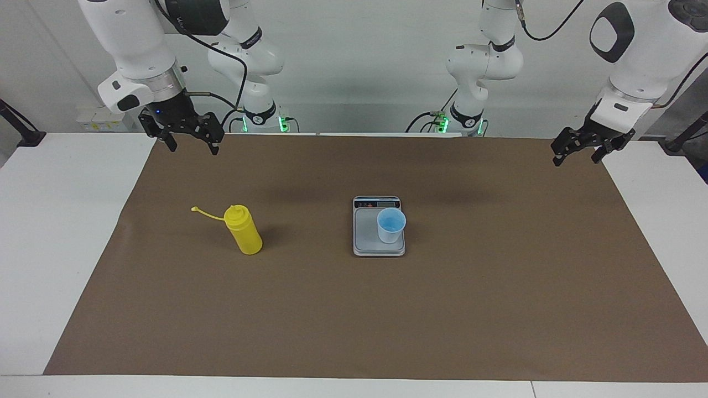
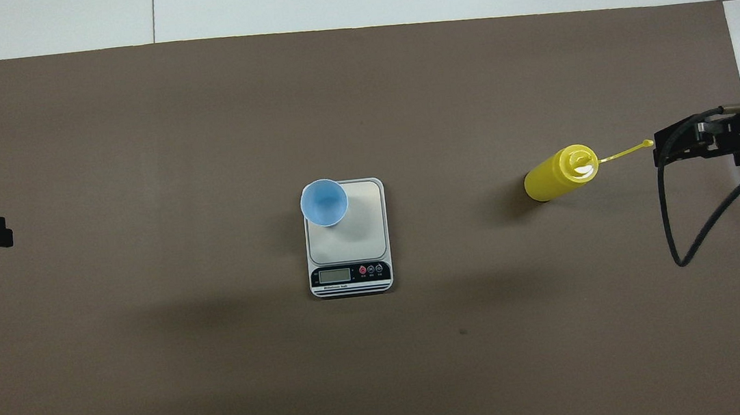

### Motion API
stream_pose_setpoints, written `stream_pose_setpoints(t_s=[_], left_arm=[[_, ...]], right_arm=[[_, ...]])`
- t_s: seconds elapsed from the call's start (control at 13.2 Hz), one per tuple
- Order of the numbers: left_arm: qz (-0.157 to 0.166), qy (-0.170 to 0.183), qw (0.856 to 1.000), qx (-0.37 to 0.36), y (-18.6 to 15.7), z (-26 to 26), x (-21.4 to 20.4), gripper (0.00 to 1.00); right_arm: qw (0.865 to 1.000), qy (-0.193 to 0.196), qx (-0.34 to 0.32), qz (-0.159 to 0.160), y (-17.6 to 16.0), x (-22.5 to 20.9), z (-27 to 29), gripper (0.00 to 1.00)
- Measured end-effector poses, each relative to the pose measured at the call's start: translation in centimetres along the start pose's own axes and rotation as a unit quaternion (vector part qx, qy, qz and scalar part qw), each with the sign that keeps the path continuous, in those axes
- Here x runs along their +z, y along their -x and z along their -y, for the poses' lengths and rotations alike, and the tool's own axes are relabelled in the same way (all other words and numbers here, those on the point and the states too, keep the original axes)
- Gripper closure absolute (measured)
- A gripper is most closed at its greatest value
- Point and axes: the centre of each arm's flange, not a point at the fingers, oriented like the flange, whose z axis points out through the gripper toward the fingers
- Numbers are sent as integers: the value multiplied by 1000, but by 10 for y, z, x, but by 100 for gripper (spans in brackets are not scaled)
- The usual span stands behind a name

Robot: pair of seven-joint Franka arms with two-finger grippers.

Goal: Pour seasoning into cup on scale with both arms

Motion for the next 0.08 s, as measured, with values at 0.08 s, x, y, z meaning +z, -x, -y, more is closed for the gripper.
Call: stream_pose_setpoints(t_s=[0.08], left_arm=[[0,0,1000,1,0,-1,0,0]], right_arm=[[1000,0,0,0,0,0,0,0]])
